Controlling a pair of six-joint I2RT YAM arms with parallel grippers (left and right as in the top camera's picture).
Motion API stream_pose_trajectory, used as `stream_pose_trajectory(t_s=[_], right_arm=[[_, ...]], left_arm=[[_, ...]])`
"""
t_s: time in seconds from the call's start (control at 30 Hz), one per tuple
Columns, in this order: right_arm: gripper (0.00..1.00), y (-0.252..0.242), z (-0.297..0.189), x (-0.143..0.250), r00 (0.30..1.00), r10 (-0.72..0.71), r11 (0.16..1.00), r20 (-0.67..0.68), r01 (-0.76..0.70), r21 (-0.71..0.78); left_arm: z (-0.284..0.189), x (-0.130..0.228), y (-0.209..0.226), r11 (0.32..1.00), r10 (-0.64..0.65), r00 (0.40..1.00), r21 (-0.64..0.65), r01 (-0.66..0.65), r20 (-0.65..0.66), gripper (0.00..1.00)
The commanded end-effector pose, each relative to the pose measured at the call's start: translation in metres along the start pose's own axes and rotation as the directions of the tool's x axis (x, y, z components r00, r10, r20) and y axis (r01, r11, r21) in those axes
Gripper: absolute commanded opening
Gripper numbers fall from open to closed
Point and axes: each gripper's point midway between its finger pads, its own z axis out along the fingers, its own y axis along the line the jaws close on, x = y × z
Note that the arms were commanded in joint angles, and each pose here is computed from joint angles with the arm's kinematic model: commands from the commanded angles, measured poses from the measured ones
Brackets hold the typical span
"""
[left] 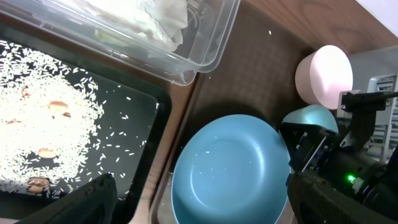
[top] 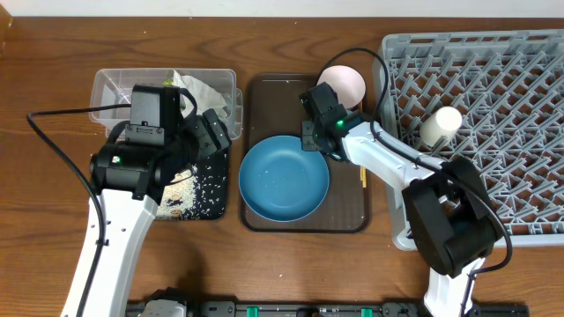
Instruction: Sort waste into correct bins and load items into the dishwasher rack
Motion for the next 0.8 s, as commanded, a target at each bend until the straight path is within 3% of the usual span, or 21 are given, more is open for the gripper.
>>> stream_pose_trajectory(t_s=[0.0,0.37,0.77], right_arm=[[0.06,-0.001,-0.007,-0.003,1.000,0.007,1.000,0.016,-0.007,0.008],[0.01,0.002,-0.040,-0.018,0.997,0.014,1.000,0.070,-0.013,-0.018],[0.01,-0.002,-0.128,-0.038,0.983,-0.052,0.996,0.179,0.063,-0.056]], left_arm=[[-0.004,-0.007,-0.002,1.000,0.005,1.000,0.002,-0.005,0.018,0.90],[-0.004,-0.007,-0.002,1.000,0.005,1.000,0.002,-0.005,0.018,0.90],[-0.004,-0.007,-0.002,1.000,0.005,1.000,0.002,-0.005,0.018,0.90]])
